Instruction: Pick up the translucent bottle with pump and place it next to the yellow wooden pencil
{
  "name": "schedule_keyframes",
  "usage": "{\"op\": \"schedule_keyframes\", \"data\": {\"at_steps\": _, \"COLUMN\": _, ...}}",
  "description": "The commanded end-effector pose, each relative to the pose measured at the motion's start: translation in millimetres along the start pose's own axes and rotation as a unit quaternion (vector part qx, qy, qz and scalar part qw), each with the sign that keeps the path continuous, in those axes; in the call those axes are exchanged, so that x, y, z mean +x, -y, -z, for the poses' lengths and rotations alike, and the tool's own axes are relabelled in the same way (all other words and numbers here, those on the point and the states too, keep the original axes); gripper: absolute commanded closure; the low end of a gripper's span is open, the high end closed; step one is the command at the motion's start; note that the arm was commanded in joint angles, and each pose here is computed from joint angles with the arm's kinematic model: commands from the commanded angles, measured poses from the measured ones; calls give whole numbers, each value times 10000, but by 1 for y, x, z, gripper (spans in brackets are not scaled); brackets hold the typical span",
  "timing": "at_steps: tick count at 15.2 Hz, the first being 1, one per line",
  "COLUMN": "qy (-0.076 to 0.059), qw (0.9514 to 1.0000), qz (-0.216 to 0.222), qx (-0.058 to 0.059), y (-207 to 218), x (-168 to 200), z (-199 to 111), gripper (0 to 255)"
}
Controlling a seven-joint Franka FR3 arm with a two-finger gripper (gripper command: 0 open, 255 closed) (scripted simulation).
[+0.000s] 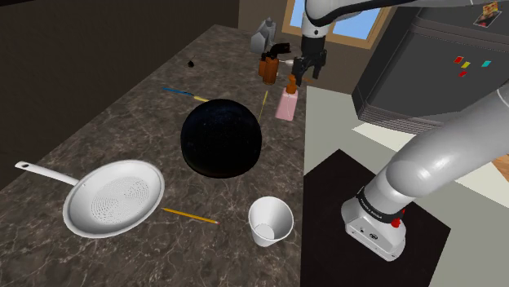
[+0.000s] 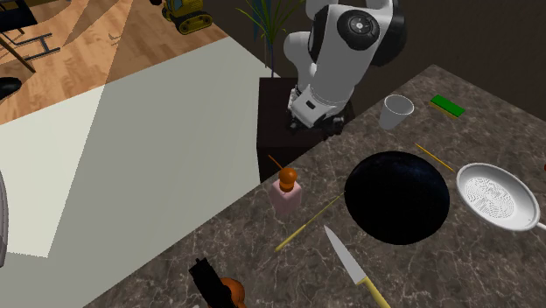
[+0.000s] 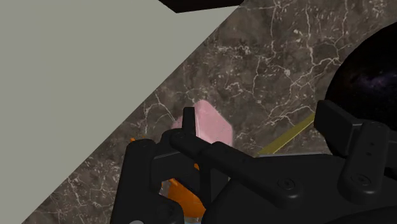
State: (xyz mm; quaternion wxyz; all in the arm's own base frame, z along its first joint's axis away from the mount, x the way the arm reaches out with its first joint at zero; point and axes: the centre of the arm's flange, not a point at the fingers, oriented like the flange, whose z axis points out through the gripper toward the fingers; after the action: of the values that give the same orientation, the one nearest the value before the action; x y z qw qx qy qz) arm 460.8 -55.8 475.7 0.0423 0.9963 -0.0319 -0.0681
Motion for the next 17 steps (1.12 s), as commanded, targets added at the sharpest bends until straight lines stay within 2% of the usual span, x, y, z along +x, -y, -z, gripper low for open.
{"op": "schedule_keyframes", "data": {"at_steps": 1, "qy": -62, "qw": 10000, "qz": 26, "qx": -42, "y": -10, "x": 22, "z": -6, "gripper": 0}}
{"op": "schedule_keyframes", "data": {"at_steps": 9, "qy": -291, "qw": 9993, "qz": 122, "qx": -191, "y": -43, "x": 113, "z": -21, "gripper": 0}}
{"op": "schedule_keyframes", "data": {"at_steps": 17, "qy": -304, "qw": 9993, "qz": 127, "qx": -199, "y": -46, "x": 120, "z": -59, "gripper": 0}}
